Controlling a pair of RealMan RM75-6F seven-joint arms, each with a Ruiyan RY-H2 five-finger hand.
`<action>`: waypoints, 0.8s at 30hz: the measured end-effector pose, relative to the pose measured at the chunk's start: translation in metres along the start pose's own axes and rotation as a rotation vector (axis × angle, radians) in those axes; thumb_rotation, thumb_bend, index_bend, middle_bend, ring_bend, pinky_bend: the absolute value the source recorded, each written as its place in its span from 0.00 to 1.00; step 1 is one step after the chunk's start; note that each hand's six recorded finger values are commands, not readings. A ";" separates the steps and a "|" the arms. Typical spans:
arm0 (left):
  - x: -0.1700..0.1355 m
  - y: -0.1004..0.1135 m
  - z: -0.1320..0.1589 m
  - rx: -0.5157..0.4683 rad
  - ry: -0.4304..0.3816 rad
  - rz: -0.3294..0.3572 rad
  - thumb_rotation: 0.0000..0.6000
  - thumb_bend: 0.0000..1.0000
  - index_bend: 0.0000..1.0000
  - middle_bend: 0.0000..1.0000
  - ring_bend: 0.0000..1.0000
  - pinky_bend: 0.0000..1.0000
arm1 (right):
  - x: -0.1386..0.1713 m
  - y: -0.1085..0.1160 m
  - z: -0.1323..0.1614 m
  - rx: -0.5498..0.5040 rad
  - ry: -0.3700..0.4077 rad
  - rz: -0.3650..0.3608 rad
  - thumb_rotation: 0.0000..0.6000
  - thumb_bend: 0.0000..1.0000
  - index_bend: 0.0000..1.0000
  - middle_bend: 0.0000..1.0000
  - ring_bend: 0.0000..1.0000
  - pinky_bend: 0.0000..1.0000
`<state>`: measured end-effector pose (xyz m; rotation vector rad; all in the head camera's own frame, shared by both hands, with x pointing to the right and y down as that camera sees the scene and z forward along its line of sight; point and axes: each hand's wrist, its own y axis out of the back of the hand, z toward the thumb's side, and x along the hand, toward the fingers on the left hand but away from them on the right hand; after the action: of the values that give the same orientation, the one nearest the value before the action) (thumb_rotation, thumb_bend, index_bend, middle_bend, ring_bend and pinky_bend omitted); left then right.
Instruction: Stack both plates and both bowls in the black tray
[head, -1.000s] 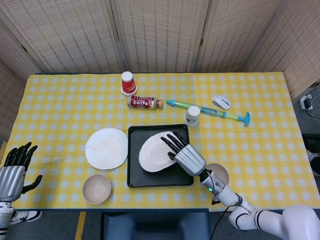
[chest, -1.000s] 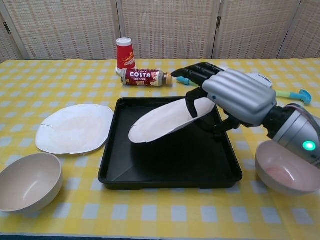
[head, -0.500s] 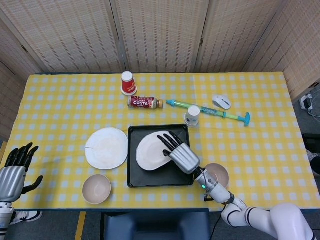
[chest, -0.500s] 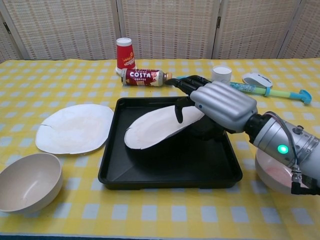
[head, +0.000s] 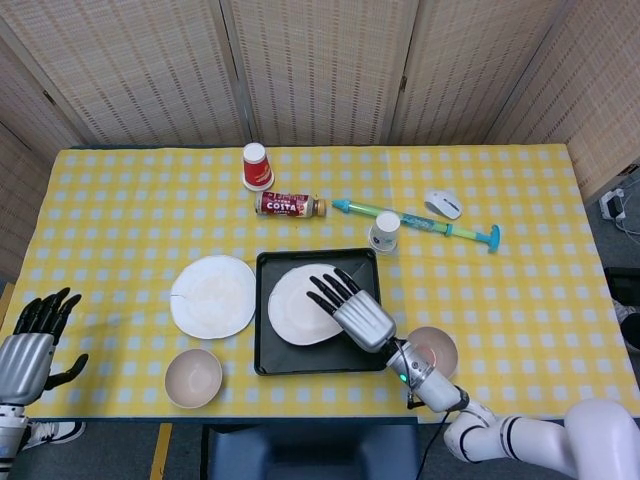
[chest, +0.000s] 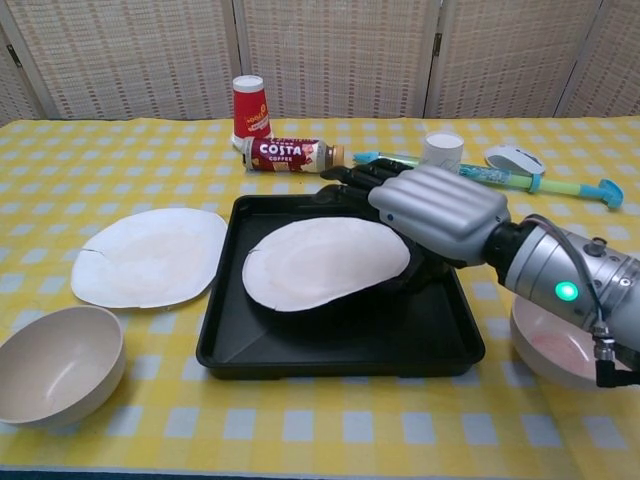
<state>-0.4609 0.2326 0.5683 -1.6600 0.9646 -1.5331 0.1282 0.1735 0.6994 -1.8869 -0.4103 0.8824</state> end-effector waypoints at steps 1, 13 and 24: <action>0.001 0.000 0.000 0.000 0.003 0.002 1.00 0.34 0.06 0.05 0.00 0.01 | 0.001 0.000 0.001 -0.009 -0.002 0.015 1.00 0.26 0.10 0.00 0.00 0.00; -0.003 -0.004 0.009 0.006 -0.029 -0.014 1.00 0.34 0.07 0.05 0.00 0.01 | 0.040 0.015 -0.002 -0.183 -0.018 0.104 1.00 0.25 0.09 0.00 0.00 0.00; -0.004 -0.012 0.018 -0.005 -0.074 -0.058 1.00 0.34 0.07 0.05 0.00 0.01 | 0.137 0.043 -0.025 -0.241 -0.079 -0.144 1.00 0.25 0.23 0.00 0.00 0.00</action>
<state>-0.4418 0.2417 0.5753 -1.7491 0.8888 -1.4973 0.2354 0.2224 0.6138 -2.0162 -0.7188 0.8425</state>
